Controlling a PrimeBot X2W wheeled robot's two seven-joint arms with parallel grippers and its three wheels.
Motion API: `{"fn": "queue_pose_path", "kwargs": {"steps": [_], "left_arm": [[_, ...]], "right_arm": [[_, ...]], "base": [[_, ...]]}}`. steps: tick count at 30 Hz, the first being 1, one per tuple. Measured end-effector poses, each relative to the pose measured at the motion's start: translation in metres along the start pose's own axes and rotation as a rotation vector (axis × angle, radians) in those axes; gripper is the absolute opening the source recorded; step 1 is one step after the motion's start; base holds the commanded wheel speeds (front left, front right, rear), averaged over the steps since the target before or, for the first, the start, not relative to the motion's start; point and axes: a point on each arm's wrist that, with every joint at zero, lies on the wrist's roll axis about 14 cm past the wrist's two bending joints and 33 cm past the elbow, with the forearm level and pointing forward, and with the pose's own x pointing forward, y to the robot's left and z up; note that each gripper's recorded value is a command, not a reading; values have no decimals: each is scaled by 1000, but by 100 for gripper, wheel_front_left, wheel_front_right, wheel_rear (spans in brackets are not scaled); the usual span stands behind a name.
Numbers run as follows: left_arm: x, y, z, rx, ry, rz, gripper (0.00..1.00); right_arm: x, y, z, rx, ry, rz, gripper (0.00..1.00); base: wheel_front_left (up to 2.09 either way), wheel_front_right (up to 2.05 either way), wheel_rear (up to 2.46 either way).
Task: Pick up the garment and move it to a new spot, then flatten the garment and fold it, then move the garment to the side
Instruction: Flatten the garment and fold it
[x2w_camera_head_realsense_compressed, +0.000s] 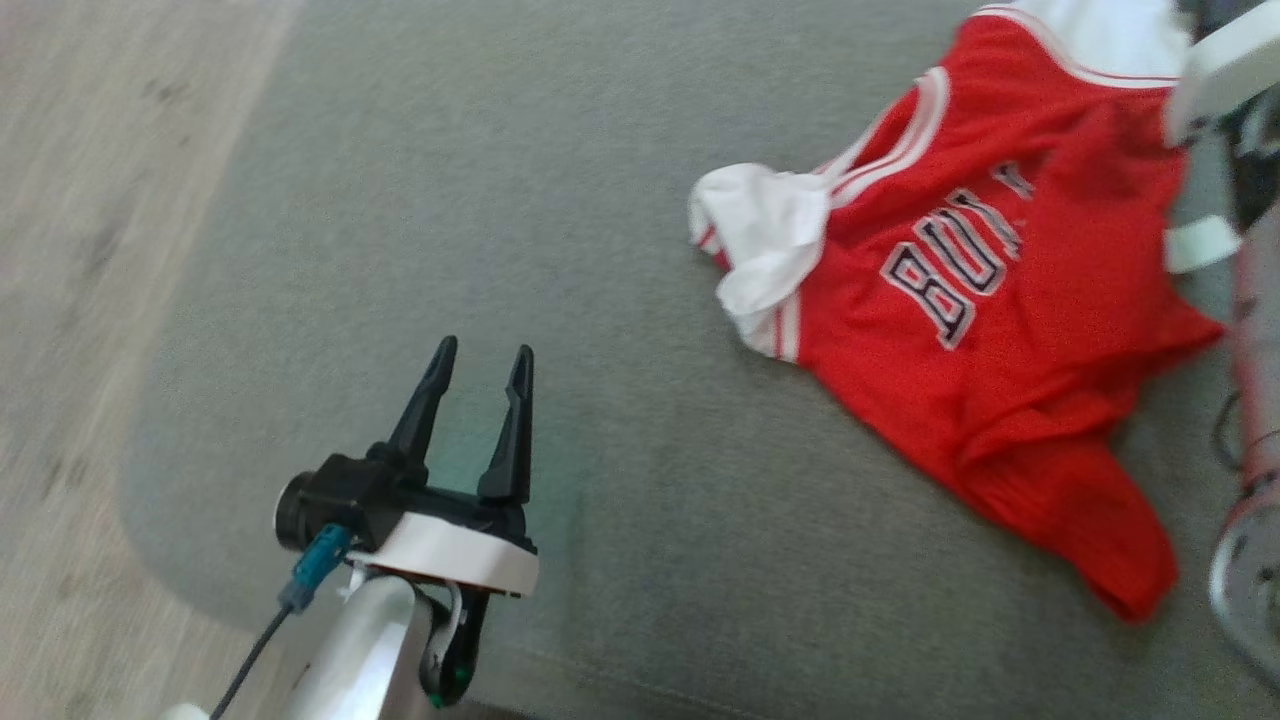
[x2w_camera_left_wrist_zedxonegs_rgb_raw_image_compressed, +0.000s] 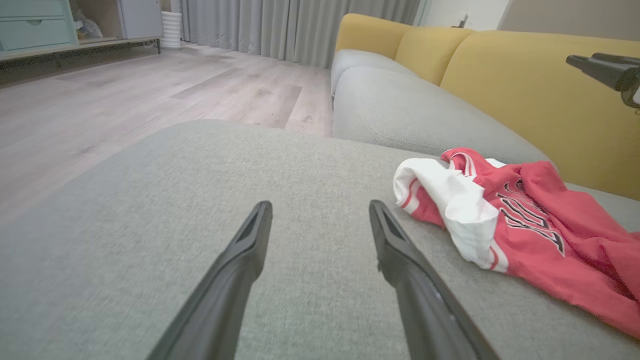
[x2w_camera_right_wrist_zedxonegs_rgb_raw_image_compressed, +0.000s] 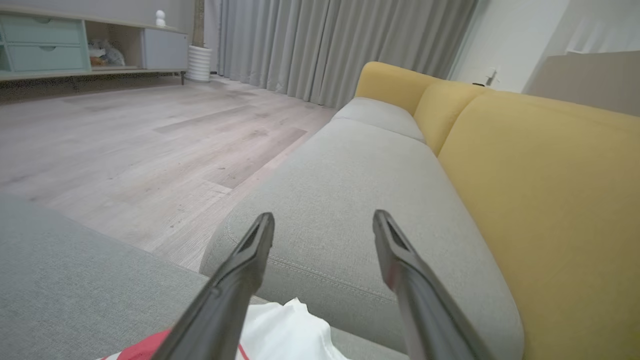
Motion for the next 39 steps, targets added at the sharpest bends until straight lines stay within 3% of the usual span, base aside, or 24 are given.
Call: {"fn": "queue_pose_path", "kwargs": {"steps": [4,13,16,21,30,39], "left_arm": [[7,-11,6,4,-21,-42,100],[14,-56,17,1,-60,-176,100],[16,-69,18,5,-64,-221,100],[24,-91,13,21,-51,-290,100],[58,-131,-23,150,110,-443,100],[83,-114,-59,300,232,-391,100]], "right_arm": [[-20,5,-3,51,-13,-5,100],[-121,0,-18,269,-82,-69,100],[-165,17,-41,321,-52,-54,100],[-232,15,-81,461,16,-141,100],[-251,-5,-87,476,11,-220,100],[-261,-13,-100,488,44,-258,100]], "base": [[0,0,0],[0,0,0],[0,0,0],[0,0,0],[0,0,0],[0,0,0]]}}
